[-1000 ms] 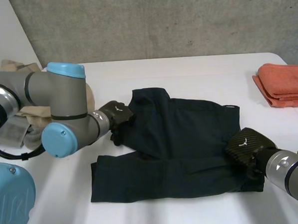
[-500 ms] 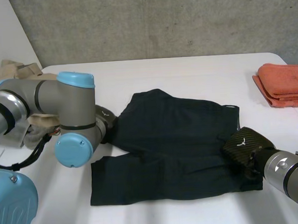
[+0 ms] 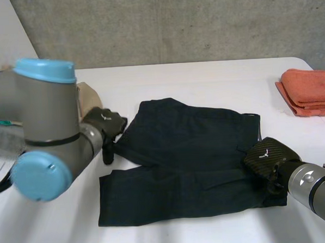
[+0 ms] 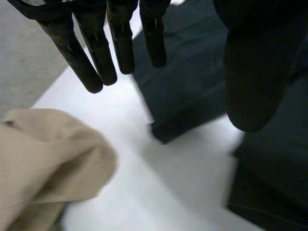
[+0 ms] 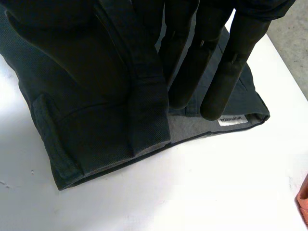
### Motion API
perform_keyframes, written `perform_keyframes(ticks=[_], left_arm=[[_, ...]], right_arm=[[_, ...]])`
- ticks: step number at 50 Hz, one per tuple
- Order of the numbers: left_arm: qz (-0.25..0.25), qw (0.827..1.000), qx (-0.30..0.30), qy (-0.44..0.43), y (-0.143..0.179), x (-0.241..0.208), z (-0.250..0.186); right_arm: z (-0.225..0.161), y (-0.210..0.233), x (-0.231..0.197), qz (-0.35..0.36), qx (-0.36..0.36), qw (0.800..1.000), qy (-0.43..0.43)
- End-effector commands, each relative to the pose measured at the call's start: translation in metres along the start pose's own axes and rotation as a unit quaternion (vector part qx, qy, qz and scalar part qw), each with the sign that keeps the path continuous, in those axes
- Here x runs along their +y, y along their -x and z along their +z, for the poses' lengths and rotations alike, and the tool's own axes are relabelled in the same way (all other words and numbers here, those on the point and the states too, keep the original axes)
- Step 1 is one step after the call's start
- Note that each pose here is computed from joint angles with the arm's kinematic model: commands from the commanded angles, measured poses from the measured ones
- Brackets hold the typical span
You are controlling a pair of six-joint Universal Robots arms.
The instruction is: Fold the laundry.
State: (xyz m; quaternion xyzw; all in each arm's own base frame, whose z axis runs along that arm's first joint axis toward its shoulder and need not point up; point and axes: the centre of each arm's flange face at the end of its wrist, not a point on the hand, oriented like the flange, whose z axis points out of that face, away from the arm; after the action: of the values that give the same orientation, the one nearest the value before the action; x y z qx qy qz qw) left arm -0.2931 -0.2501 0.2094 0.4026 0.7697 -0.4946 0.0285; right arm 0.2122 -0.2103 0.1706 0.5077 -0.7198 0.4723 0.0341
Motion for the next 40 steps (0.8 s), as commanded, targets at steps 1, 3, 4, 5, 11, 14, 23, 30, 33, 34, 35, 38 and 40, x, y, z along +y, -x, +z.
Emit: perform_keyframes(ticks=[1, 3, 4, 5, 11, 14, 23, 30, 33, 34, 35, 38, 40], left_arm=[[0.002, 0.994, 0.106, 0.024, -0.034, 0.027, -0.019], [0.006, 0.993, 0.115, 0.039, -0.043, 0.035, -0.016], [0.006, 0.992, 0.116, 0.047, -0.045, 0.038, -0.014], [0.008, 0.991, 0.116, 0.06, -0.048, 0.043, -0.01], [0.005, 0.994, 0.091, 0.063, -0.042, 0.039, -0.006], [-0.002, 0.996, 0.078, 0.047, -0.036, 0.029, -0.007], [-0.014, 0.995, -0.032, -0.09, -0.003, -0.029, 0.027], [0.017, 0.982, -0.076, -0.172, -0.002, -0.06, 0.08], [0.029, 0.976, -0.098, -0.192, -0.005, -0.064, 0.107], [0.036, 0.974, -0.109, -0.197, -0.005, -0.064, 0.119], [0.039, 0.973, -0.113, -0.199, -0.006, -0.064, 0.124], [0.043, 0.969, -0.123, -0.209, -0.009, -0.063, 0.137], [0.042, 0.965, -0.13, -0.223, -0.01, -0.064, 0.145]], right_arm=[[-0.001, 0.0, -0.001, 0.0, 0.001, 1.0, -0.003], [-0.001, -0.001, -0.002, 0.001, 0.004, 1.0, -0.004], [-0.002, -0.001, -0.002, 0.002, 0.004, 1.0, -0.004], [-0.002, -0.002, -0.002, 0.003, 0.006, 1.0, -0.005], [-0.001, -0.004, -0.002, 0.005, 0.009, 1.0, -0.005], [0.002, -0.007, -0.005, 0.003, 0.015, 1.0, -0.012], [0.045, -0.051, -0.016, 0.043, 0.135, 0.989, -0.041], [0.092, -0.077, -0.018, 0.068, 0.203, 0.974, -0.069], [0.115, -0.089, -0.022, 0.065, 0.235, 0.965, -0.098], [0.119, -0.09, -0.022, 0.064, 0.241, 0.963, -0.102], [0.13, -0.095, -0.022, 0.061, 0.259, 0.957, -0.112], [0.147, -0.102, -0.023, 0.061, 0.289, 0.946, -0.133], [0.16, -0.106, -0.023, 0.056, 0.307, 0.939, -0.144]])
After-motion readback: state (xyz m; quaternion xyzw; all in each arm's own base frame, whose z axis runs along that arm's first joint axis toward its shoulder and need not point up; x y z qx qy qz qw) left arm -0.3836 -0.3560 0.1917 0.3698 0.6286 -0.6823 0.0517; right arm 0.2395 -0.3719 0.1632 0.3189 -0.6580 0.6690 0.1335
